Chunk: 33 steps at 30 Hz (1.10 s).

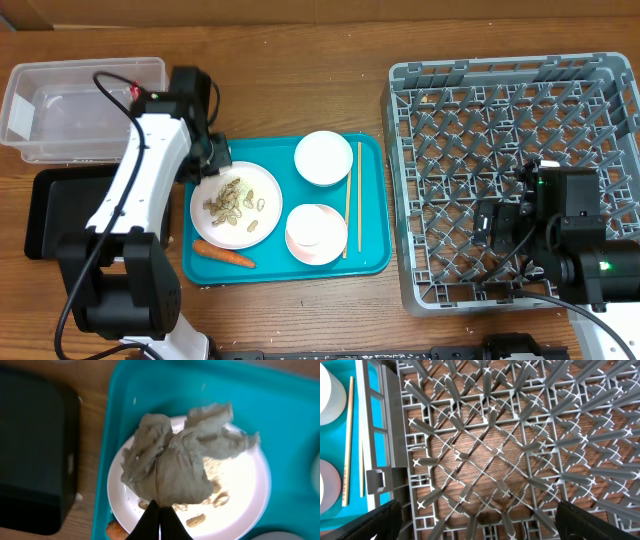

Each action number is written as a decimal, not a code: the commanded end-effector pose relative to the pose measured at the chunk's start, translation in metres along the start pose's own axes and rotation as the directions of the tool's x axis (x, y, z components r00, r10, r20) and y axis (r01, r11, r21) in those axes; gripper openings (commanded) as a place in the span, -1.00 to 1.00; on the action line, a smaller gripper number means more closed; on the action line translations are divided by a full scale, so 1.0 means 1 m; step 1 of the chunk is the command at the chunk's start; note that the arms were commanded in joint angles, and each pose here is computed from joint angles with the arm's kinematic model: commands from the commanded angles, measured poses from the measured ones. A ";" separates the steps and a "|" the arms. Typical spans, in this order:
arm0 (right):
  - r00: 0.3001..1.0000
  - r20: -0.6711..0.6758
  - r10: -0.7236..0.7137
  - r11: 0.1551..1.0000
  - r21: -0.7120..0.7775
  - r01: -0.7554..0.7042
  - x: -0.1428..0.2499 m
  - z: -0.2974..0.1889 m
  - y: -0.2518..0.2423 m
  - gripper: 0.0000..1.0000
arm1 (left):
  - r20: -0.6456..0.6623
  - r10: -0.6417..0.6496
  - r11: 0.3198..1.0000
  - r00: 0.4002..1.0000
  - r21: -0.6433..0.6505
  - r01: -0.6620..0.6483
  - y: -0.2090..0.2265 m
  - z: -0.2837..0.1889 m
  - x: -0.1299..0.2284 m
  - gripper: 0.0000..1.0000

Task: Sort waste into correct bins and load items into the dishwasher
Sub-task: 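Carry the tissue with left gripper and drop it in the clear bin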

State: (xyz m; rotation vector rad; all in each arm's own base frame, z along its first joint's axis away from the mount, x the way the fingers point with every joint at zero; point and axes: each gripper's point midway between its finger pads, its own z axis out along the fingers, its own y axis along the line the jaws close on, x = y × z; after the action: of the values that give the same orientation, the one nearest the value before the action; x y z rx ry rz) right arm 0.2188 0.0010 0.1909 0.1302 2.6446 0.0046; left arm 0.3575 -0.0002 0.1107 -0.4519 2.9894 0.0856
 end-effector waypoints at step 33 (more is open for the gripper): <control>0.999 0.045 0.007 1.000 -0.009 -0.007 -0.011 -0.008 0.002 1.00 | 0.571 -0.334 0.932 0.750 0.078 0.355 0.156 -0.061 -0.186 0.30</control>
State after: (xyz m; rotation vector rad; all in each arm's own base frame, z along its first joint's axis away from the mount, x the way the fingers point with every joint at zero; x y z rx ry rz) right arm 0.2209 0.0011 0.1920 0.1310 2.6350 0.0058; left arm 0.4789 0.2099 0.1582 -0.9117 2.3116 0.2472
